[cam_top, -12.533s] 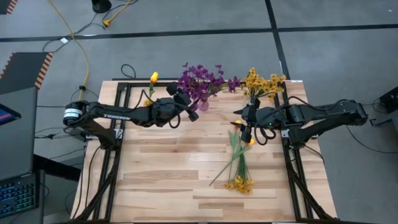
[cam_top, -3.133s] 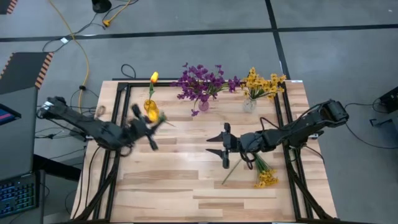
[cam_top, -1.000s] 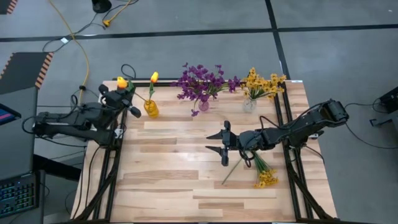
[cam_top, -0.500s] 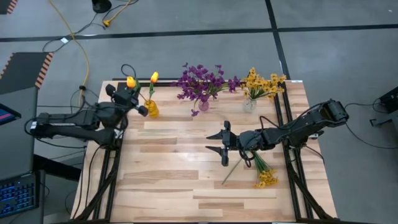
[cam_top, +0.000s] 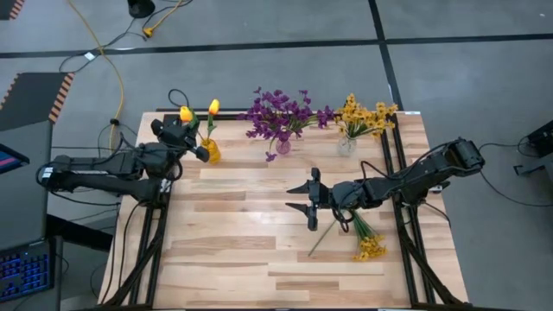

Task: Sort flowers into vase by color
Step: Put the left yellow tulip into the yellow vase

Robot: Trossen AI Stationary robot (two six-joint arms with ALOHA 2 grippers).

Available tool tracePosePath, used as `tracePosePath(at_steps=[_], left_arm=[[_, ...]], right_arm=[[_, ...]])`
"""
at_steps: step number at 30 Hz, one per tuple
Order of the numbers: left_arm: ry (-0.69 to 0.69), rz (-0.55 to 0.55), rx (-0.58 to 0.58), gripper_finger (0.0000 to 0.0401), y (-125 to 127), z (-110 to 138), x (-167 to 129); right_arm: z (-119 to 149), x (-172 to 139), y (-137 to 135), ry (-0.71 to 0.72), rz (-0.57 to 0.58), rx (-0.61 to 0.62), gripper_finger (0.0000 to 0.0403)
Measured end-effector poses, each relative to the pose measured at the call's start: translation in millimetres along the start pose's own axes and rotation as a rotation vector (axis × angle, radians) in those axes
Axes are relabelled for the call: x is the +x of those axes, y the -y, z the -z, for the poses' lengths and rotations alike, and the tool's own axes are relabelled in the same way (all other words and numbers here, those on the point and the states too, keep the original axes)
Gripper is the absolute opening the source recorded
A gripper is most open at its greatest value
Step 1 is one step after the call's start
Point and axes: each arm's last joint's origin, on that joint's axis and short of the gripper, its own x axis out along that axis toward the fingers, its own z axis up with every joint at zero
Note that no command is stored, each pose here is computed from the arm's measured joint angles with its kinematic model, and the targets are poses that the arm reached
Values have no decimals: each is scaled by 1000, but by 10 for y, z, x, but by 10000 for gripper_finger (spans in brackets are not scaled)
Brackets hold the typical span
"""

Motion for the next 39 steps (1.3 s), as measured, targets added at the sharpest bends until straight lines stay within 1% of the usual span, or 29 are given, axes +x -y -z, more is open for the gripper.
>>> tracePosePath(at_steps=[5,8,20,25,31,39], left_arm=[[-11,-6,-6,15,39,19,22],[-14,-7,1,27,46,26,26],[-10,-9,-23,122,31,18,18],[-10,-9,-31,150,31,18,18],[-4,-8,-40,162,-2,-9,0],[37,18,-117,163,-121,-197,-67]], right_arm=[[0,0,0,0,0,0,202],[0,0,0,0,0,0,202],[0,0,0,0,0,0,202],[0,0,0,0,0,0,202],[0,0,0,0,0,0,202],[1,-3,-8,0,-3,-1,202]])
